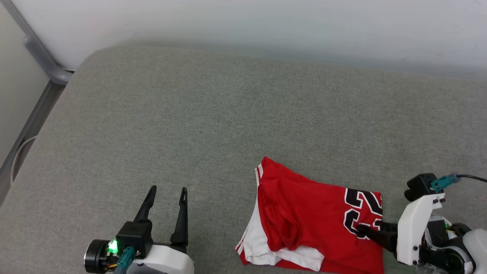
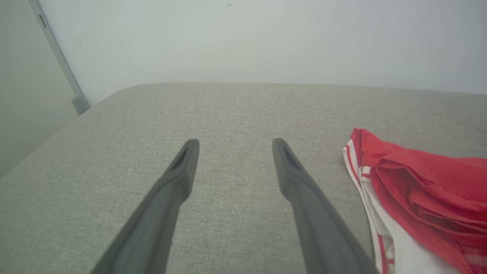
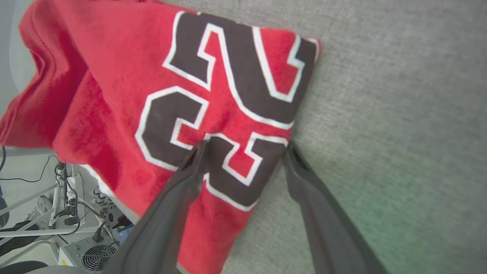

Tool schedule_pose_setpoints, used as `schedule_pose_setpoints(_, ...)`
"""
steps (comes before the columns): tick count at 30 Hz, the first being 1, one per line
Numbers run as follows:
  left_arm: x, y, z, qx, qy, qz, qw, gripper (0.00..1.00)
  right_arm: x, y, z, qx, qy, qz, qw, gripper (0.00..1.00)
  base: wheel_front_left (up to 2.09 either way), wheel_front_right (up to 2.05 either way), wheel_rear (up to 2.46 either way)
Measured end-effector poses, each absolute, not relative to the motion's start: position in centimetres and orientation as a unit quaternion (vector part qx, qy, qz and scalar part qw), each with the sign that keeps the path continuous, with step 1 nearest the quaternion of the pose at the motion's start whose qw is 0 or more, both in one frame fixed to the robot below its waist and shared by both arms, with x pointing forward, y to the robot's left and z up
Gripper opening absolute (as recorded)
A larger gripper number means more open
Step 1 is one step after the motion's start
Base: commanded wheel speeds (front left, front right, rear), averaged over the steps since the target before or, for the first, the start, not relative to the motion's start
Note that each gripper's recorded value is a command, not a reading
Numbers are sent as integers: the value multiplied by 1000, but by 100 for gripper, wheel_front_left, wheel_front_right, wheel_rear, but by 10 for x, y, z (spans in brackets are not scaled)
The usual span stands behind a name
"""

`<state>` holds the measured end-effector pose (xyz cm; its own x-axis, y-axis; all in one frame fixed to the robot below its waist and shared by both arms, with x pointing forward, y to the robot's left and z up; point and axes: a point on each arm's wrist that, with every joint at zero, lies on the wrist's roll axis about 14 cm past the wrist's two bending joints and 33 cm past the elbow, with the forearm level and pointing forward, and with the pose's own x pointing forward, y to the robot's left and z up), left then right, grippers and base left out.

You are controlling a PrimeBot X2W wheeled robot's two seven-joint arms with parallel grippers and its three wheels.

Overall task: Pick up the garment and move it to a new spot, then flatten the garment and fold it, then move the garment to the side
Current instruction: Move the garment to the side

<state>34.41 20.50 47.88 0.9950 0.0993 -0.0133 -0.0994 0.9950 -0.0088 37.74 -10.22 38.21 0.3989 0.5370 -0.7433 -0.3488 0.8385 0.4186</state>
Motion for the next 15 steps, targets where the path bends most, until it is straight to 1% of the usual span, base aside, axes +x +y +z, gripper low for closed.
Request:
schedule_pose_setpoints(5,348,209,476,-4,12,55,998,100,375,-84,363,98,494,282,817,100,0,0,0)
schedule_pose_setpoints(9,347,214,475,-5,14,62,998,100,374,-78,357,95,492,288,816,100,0,0,0)
schedule_pose_setpoints(10,347,215,475,-5,14,64,998,100,374,-77,356,94,489,289,818,51,0,0,0)
schedule_pose_setpoints(11,346,215,475,-6,14,65,998,100,374,-77,356,93,485,289,820,23,0,0,0)
schedule_pose_setpoints(12,346,215,475,-8,14,66,998,100,375,-77,357,92,480,290,823,0,0,0,0)
schedule_pose_setpoints(15,346,216,476,-8,12,68,998,100,378,-74,363,94,461,295,831,0,0,0,0)
